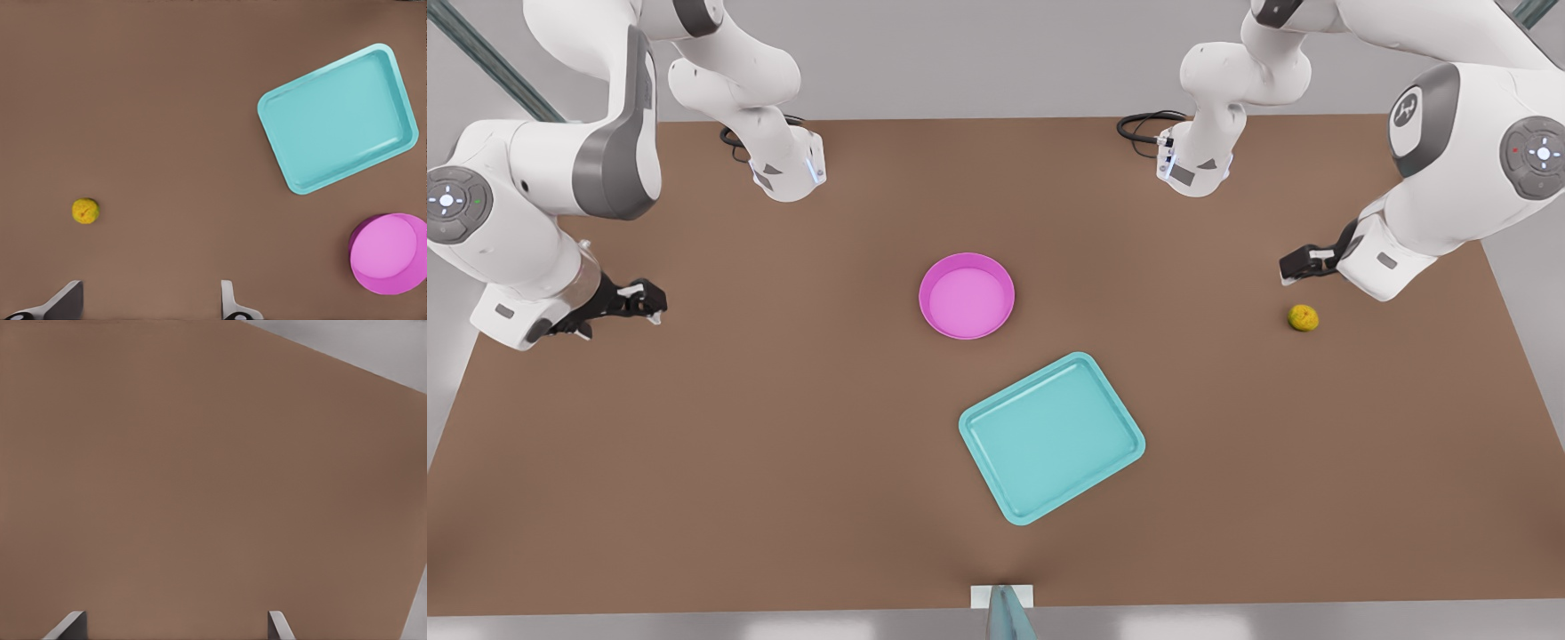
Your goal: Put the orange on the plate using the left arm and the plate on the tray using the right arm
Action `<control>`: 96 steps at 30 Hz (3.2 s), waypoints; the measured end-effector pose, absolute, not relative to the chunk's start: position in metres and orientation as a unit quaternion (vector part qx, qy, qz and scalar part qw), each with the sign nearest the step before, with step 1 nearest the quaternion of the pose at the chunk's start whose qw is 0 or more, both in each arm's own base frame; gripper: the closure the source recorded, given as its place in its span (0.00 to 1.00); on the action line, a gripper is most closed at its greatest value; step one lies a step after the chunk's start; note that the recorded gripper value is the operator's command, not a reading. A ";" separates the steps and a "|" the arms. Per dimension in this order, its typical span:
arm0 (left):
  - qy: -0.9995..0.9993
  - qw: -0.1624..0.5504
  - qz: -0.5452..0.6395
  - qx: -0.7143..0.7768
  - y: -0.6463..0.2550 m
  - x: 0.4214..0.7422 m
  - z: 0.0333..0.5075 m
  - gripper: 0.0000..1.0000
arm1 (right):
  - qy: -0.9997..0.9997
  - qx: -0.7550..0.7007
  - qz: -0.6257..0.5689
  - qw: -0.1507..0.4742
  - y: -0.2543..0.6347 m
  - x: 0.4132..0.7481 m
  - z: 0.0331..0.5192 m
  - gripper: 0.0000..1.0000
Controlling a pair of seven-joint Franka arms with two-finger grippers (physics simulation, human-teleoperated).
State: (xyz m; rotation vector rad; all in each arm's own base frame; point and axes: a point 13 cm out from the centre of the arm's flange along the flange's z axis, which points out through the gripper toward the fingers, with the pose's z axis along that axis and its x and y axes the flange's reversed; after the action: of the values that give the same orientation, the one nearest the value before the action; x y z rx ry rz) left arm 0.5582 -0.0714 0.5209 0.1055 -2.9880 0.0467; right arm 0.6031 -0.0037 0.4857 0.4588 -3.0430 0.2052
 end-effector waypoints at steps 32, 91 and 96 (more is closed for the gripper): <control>-0.990 0.135 0.035 -0.005 0.175 0.439 0.063 0.00 | -0.977 0.200 0.063 0.046 0.003 0.609 0.459 0.00; -0.977 0.154 0.020 -0.149 -0.574 0.404 0.126 0.00 | -0.974 0.209 0.051 0.066 0.004 0.611 0.438 0.00; -0.993 0.108 0.046 -0.007 -0.499 0.503 0.257 0.00 | -0.973 0.210 0.035 0.084 0.010 0.608 0.417 0.00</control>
State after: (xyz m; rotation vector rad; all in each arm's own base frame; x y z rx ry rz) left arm 0.5027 -0.4992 0.2570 -0.0199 -2.9228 0.1347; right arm 0.6076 0.0103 0.4165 0.6261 -2.9045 0.1051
